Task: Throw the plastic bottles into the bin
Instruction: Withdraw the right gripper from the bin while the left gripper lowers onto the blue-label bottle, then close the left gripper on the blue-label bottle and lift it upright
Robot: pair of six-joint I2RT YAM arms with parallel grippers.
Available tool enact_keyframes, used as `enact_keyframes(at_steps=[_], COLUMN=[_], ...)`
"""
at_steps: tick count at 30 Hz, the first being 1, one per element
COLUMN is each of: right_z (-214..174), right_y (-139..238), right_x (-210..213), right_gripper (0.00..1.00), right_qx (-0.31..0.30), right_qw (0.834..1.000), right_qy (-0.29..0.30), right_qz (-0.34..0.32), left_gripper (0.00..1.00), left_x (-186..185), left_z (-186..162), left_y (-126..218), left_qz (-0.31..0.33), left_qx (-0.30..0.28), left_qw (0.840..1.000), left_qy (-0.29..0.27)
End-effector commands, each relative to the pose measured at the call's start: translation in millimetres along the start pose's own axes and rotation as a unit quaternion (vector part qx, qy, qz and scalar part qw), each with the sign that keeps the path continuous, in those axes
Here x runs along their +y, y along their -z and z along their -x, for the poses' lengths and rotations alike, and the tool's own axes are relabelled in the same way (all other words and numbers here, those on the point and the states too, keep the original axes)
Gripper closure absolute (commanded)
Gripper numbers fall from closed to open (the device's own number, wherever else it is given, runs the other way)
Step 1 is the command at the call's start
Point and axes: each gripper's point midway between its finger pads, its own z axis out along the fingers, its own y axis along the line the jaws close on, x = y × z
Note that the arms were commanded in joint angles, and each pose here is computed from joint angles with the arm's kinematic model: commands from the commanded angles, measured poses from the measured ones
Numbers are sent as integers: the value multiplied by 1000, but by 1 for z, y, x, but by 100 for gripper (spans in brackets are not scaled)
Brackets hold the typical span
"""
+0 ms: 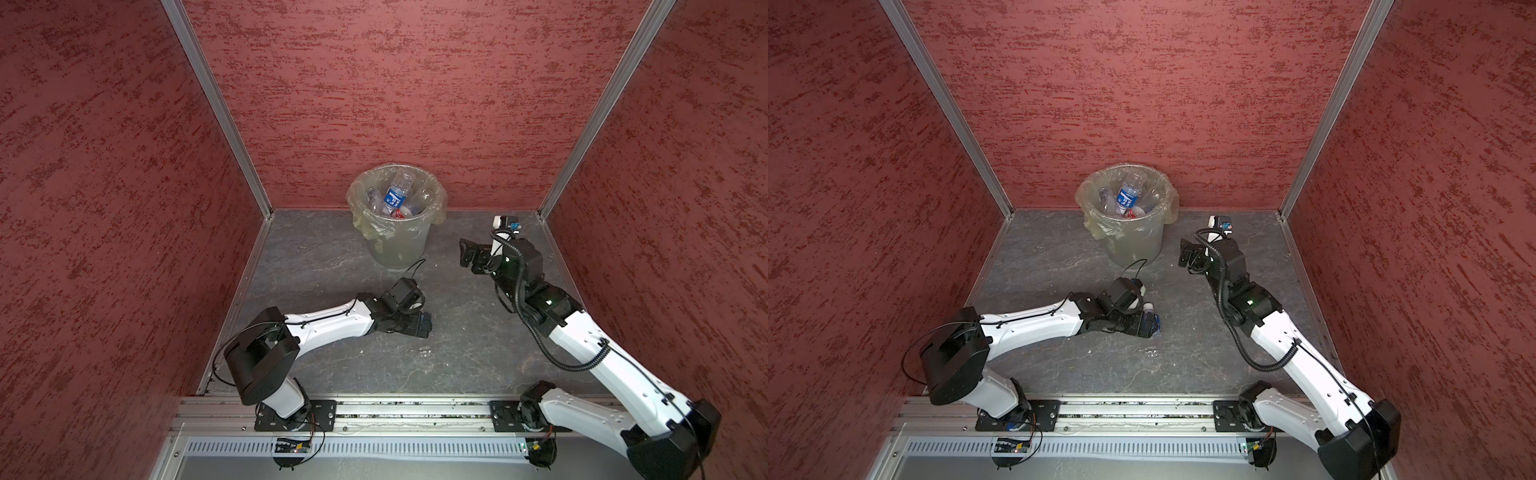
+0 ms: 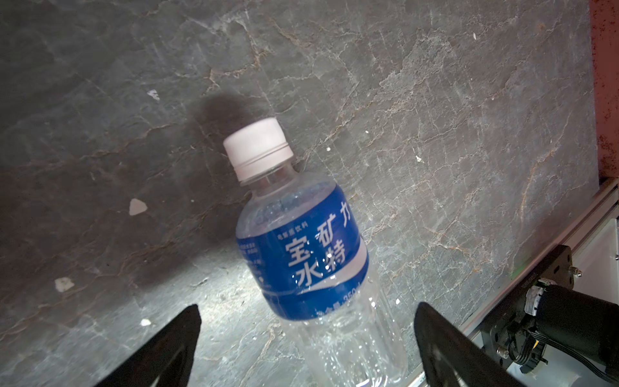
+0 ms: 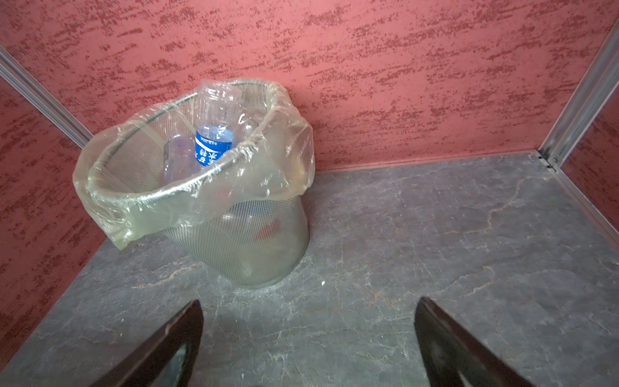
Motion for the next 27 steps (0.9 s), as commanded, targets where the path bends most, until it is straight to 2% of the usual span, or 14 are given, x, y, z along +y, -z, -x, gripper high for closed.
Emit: enact_keyframes(at_steps=[1,18,27], right_z=[-7,-47,-56], right_y=[7,19,19], right_x=[-14,-32,-35], right_gripper=[1,1,1], right_qx=[5,46,55], right_qw=[1000,998,998], right_qy=[-9,-10,-14], right_qz=[-20,-33,-36], left_gripper=[0,0,15], left_x=[-3,-9,-12], left_z=[-4,-6,-5], left_y=[-4,-27,-35], left_qz=[3,12,11], left_qx=[16,53,64], left_qw=[1000,998,998], left_qy=[-1,-7,-15])
